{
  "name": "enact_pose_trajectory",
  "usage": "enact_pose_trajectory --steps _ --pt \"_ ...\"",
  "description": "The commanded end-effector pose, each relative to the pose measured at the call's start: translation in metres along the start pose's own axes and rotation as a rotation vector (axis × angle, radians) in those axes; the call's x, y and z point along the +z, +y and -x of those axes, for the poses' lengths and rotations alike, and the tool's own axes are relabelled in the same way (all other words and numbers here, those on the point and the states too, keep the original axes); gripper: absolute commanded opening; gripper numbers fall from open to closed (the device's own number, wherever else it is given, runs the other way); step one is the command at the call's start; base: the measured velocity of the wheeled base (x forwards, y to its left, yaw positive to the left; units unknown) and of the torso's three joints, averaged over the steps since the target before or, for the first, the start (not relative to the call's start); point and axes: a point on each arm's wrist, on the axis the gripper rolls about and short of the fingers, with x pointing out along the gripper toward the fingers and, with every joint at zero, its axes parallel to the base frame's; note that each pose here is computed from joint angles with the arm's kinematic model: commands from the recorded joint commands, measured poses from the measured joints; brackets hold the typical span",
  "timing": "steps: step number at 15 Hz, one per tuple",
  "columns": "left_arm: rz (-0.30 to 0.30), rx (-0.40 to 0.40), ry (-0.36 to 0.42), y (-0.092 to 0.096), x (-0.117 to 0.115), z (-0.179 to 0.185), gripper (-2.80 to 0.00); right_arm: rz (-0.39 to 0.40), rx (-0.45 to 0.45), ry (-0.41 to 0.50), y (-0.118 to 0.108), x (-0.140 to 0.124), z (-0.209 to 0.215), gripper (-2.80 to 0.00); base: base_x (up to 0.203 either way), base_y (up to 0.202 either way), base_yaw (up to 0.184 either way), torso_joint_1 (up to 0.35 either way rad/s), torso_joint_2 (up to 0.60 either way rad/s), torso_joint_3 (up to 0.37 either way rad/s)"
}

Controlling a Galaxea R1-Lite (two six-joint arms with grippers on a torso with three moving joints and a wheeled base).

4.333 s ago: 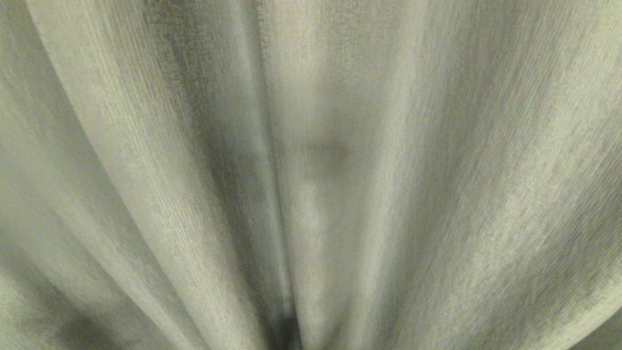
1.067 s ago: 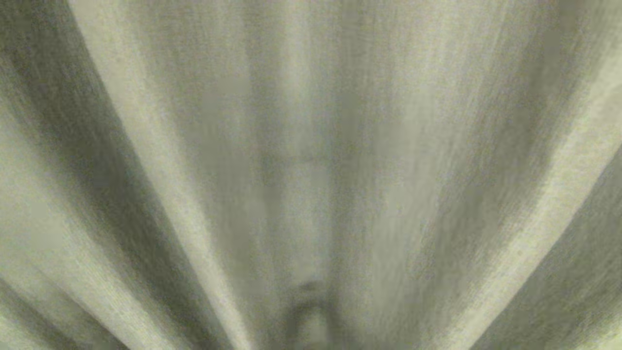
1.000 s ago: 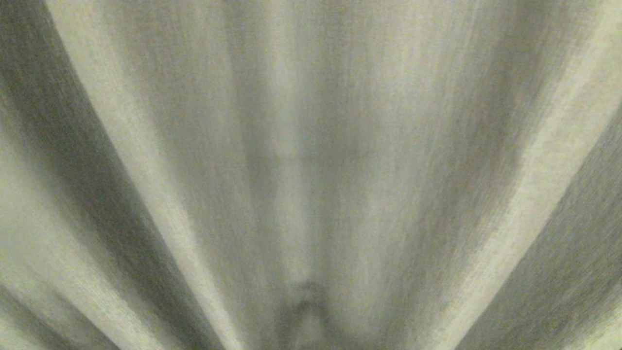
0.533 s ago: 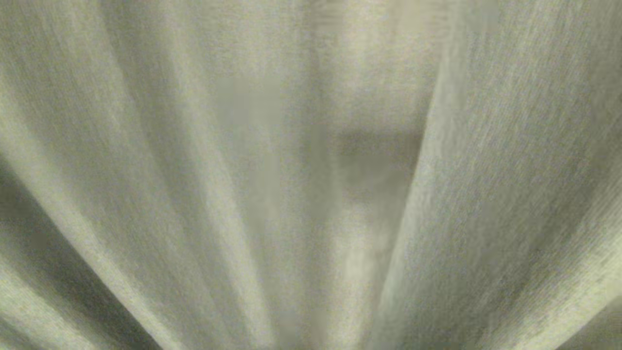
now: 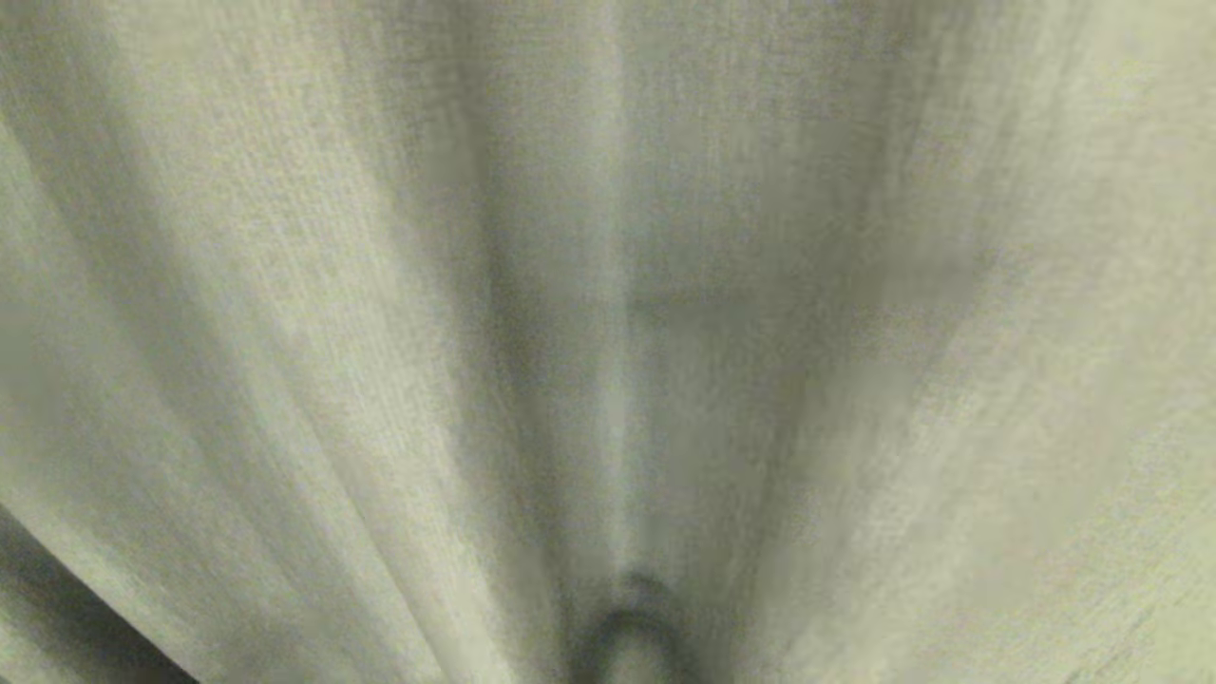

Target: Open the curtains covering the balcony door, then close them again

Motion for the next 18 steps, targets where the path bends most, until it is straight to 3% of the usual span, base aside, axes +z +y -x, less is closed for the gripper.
enact_pose_trajectory --steps 1,18 --pt "0.0 0.001 0.0 0.0 -0.0001 0.0 -2.8 0.001 0.001 -0.001 0.0 0.0 0.0 -2.8 0.0 -0.191 -0.003 0.002 0.0 0.002" --pt "0.0 0.001 0.001 0.0 -0.0002 0.0 -2.8 0.001 0.002 -0.001 0.0 0.0 0.0 -2.8 0.0 -0.19 0.004 0.002 0.0 0.002"
